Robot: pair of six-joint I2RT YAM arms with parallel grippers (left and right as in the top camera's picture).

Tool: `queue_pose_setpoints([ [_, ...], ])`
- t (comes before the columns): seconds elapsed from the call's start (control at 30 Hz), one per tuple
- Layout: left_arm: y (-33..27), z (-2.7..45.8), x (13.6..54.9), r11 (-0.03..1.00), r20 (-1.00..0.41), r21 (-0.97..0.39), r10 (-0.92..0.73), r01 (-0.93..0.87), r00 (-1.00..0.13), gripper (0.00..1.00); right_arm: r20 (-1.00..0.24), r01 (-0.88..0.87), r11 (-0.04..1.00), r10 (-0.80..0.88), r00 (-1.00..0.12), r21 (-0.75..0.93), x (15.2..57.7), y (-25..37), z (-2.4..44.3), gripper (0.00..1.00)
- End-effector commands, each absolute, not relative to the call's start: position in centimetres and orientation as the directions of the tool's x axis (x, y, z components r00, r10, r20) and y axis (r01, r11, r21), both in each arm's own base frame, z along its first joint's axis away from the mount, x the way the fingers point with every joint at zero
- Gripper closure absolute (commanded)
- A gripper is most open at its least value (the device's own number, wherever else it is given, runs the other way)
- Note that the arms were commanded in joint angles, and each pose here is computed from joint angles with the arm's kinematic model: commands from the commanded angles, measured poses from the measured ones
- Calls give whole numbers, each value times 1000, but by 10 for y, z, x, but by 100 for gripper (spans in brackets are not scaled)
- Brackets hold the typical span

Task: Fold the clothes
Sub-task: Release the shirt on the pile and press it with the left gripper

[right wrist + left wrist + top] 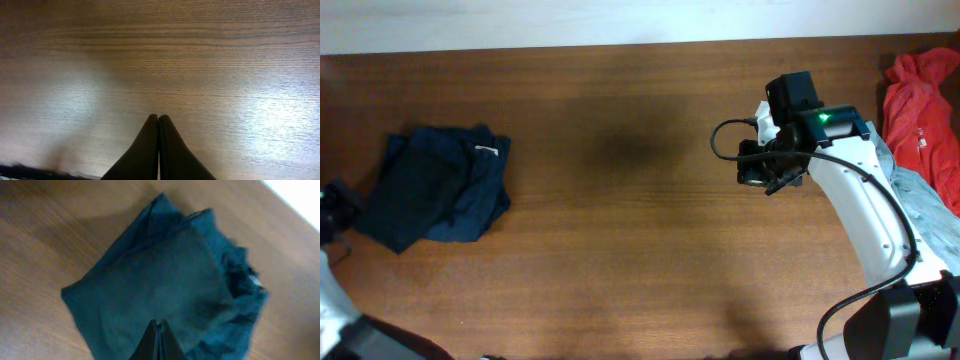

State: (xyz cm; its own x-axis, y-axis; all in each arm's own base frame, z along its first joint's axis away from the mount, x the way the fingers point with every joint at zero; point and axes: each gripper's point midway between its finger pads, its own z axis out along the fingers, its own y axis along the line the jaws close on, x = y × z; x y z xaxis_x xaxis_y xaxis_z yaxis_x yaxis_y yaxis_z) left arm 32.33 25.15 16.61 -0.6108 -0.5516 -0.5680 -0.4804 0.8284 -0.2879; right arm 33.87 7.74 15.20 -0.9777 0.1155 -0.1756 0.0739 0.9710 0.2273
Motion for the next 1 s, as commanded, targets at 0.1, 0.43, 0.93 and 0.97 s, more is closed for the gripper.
queue_pose_setpoints([
  [0.1,255,91,329,774,-409,-251,-629,-581,-661,99,-207,61,973,108,-972,223,341,76,161,96],
  [0.43,234,56,340,791,-328,-261,-612,-554,-719,93,-206,61,973,108,-973,223,341,76,161,96],
  [0.93,193,137,377,906,-471,-187,-421,-379,-775,91,-204,61,973,108,-973,222,340,76,161,96],
  [0.97,189,131,380,913,-461,-164,-405,-373,-790,94,-204,61,973,108,-973,222,340,76,161,96],
])
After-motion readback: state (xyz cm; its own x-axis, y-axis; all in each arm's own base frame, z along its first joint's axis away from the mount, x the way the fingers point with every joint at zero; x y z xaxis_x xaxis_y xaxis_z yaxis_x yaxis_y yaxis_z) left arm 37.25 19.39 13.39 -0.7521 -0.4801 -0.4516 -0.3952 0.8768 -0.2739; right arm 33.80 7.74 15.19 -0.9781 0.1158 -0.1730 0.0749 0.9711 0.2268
